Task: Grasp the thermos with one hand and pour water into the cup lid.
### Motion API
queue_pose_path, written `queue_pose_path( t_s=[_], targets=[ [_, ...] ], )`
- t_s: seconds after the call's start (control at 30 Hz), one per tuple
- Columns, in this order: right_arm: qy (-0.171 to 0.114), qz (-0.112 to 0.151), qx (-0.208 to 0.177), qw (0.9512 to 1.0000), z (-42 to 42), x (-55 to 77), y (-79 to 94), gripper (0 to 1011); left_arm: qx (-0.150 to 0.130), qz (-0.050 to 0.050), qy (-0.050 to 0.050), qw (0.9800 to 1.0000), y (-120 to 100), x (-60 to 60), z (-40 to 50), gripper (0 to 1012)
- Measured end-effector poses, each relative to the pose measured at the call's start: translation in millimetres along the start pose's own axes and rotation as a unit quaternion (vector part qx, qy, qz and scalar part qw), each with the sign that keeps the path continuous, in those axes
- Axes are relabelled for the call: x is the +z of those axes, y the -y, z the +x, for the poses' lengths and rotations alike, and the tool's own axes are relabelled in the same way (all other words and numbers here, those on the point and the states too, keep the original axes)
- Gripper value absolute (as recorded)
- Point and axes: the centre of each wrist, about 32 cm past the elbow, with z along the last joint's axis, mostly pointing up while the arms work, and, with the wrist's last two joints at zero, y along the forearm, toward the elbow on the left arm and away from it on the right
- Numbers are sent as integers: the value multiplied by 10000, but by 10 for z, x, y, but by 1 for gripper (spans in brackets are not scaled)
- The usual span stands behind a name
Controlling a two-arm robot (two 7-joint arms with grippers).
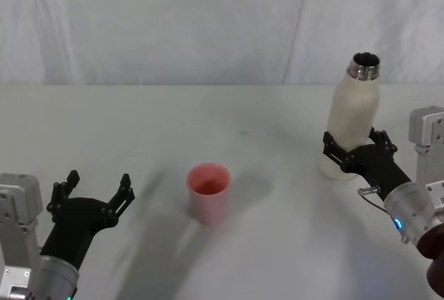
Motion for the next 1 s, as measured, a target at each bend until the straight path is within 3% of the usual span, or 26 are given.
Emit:
queue_pose_path(
  t_s=[1.0],
  targets=[
    [34,-49,-11,10000,17,20,-20,962,0,0,0,10000,0,0,0,1001]
  ],
)
